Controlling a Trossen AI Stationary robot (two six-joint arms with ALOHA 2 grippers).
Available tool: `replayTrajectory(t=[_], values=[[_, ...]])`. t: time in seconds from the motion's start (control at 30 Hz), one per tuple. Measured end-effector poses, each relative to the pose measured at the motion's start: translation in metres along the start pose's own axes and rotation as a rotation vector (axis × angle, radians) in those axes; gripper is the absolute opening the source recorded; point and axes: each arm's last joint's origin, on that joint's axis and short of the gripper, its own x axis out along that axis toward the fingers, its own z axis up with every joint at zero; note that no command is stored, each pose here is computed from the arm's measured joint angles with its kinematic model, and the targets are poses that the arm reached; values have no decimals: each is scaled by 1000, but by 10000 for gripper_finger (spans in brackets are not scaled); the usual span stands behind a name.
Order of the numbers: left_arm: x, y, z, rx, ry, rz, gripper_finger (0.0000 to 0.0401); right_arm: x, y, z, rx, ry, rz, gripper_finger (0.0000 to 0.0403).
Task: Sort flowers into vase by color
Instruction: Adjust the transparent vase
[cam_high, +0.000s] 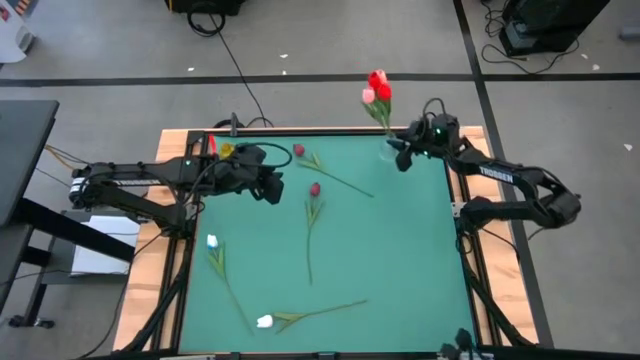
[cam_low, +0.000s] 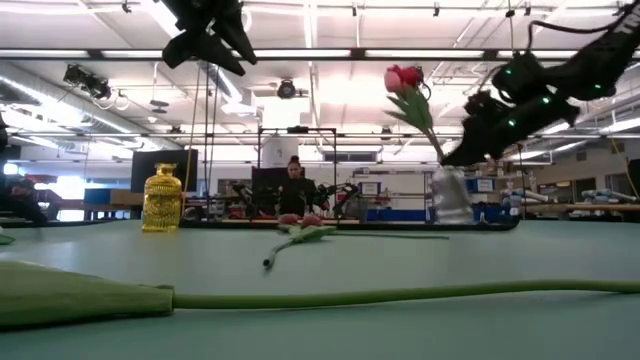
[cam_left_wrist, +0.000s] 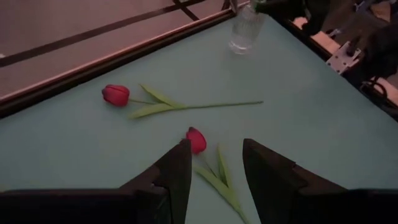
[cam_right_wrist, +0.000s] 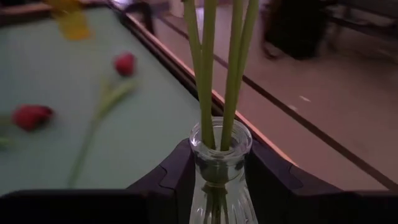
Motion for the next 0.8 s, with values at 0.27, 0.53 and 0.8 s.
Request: replayTrajectory(t=[0.27, 0.53, 0.8], values=[[3, 5, 4, 0, -8, 25, 149, -18, -5, -39, 103, -35, -138, 134], [3, 5, 4, 20, -8, 24, 149, -29, -3, -49, 149, -62, -207, 134], [3, 5, 4, 20, -7, 24, 149, -31, -3, -50, 162, -36, -251, 136]])
